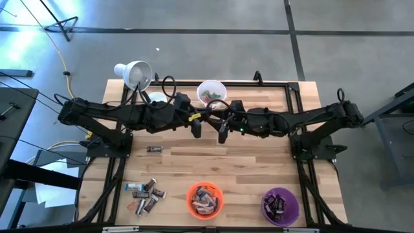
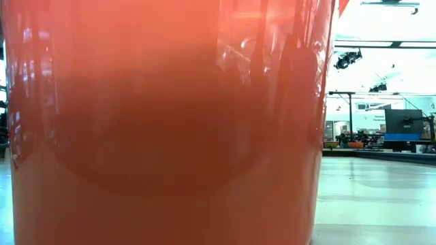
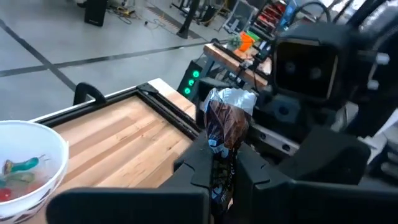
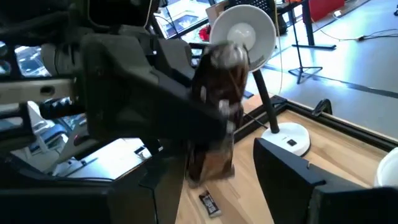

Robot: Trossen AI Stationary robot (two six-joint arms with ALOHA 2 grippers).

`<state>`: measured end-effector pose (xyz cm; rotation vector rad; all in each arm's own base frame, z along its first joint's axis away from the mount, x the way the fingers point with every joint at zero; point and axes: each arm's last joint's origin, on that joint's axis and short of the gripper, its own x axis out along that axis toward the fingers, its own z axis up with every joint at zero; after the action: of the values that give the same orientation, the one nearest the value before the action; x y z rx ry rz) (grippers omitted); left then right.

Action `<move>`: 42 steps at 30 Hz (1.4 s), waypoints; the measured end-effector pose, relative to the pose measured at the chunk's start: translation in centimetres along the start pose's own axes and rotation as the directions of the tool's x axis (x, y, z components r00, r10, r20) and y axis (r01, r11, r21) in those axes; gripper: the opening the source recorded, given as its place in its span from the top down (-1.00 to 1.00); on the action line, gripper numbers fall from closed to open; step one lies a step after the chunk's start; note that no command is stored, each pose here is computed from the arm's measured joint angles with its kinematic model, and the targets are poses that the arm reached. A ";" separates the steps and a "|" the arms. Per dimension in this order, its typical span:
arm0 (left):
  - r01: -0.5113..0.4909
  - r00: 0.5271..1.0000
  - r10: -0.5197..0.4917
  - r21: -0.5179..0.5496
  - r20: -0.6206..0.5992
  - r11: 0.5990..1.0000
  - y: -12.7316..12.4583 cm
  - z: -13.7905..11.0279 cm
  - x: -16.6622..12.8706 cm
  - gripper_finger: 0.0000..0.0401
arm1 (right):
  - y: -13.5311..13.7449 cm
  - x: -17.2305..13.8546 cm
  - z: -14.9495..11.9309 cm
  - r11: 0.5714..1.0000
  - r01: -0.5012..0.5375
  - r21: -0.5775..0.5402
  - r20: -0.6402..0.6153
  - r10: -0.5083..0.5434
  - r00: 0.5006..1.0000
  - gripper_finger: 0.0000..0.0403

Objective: Organize candy in baskets
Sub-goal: Put the dark brown chocolate bar into the dark purple bucket

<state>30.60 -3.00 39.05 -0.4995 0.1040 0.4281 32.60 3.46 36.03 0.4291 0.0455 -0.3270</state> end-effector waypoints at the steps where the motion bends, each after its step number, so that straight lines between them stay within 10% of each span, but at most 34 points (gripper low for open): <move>1: 0.009 1.000 -0.009 0.007 -0.001 1.000 -0.1 0.0 0.0 0.96 | -0.1 0.0 0.0 1.000 -0.002 0.000 -0.001 0.002 1.000 0.06; 15: 0.044 0.999 -0.045 0.024 0.009 0.999 -0.5 -0.3 0.9 0.96 | -0.6 0.4 0.4 0.999 -0.028 0.015 0.003 0.028 1.000 0.10; 25: 0.075 0.997 -0.075 0.026 0.002 0.997 -0.6 -0.3 0.9 0.96 | -0.5 0.4 0.4 0.998 -0.051 0.039 -0.003 0.051 0.999 0.81; 42: 0.082 0.997 -0.083 0.160 0.004 0.984 -0.6 -0.2 0.7 0.67 | -0.3 0.3 0.4 0.996 -0.069 0.062 -0.012 0.070 0.997 0.82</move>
<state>31.52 -3.32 39.03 -0.3420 0.1058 0.3382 32.80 2.94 36.22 0.4927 0.0340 -0.2572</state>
